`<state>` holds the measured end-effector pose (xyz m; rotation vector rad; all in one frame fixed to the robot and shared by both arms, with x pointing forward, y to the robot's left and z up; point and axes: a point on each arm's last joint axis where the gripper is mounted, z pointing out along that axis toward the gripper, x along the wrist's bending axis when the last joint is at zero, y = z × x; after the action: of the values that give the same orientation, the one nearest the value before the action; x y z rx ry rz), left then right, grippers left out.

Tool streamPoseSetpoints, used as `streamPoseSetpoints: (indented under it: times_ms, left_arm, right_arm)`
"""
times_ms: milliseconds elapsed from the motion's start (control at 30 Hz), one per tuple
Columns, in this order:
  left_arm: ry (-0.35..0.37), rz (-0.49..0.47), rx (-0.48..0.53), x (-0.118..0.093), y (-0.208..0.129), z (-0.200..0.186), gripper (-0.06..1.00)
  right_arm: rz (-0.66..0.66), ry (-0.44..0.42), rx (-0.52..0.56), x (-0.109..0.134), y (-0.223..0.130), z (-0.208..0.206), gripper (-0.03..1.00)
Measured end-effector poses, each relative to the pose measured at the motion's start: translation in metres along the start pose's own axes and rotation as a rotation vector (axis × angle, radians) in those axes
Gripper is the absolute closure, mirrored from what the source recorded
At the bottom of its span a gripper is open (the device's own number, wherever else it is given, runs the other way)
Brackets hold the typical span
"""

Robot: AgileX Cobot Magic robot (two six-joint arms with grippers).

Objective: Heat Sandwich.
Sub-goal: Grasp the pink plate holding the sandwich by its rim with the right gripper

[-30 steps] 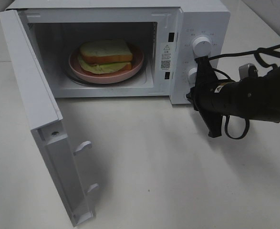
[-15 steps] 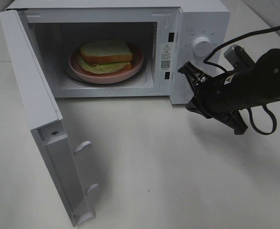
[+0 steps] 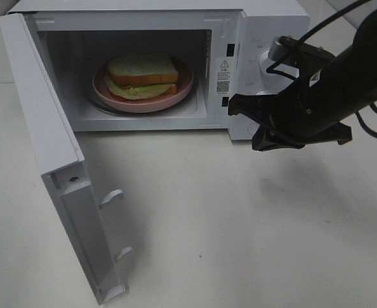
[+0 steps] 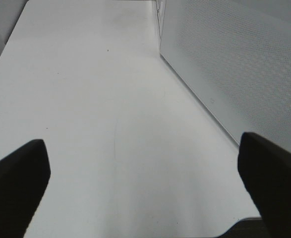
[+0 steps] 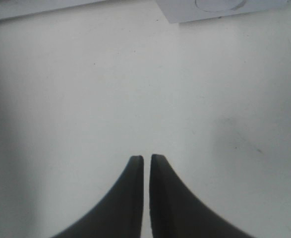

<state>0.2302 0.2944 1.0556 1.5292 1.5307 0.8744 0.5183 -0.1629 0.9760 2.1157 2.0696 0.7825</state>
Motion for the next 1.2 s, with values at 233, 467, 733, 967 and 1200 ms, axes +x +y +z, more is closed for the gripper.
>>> streamPoseSetpoints:
  times_ms: [233,467,733,967,1200]
  left_arm:
    - [0.0,0.0,0.0,0.0,0.0,0.0,-0.03]
    - [0.0,0.0,0.0,0.0,0.0,0.0,-0.03]
    - [0.0,0.0,0.0,0.0,0.0,0.0,-0.03]
    - [0.0,0.0,0.0,0.0,0.0,0.0,-0.03]
    - [0.0,0.0,0.0,0.0,0.0,0.0,-0.03]
  right_arm:
    - [-0.496,-0.021,0.093,0.01,0.016,-0.019,0.88]
    - [-0.834,-0.034,0.144,0.012,0.022,-0.029,0.88]
    - [-1.265,-0.009,0.187,0.011,0.022,-0.031,0.88]
    - [-1.708,0.032,0.198,0.01,0.022,-0.031,0.83]
    - [-1.845,0.008,0.2,0.016,0.02,-0.03,0.58]
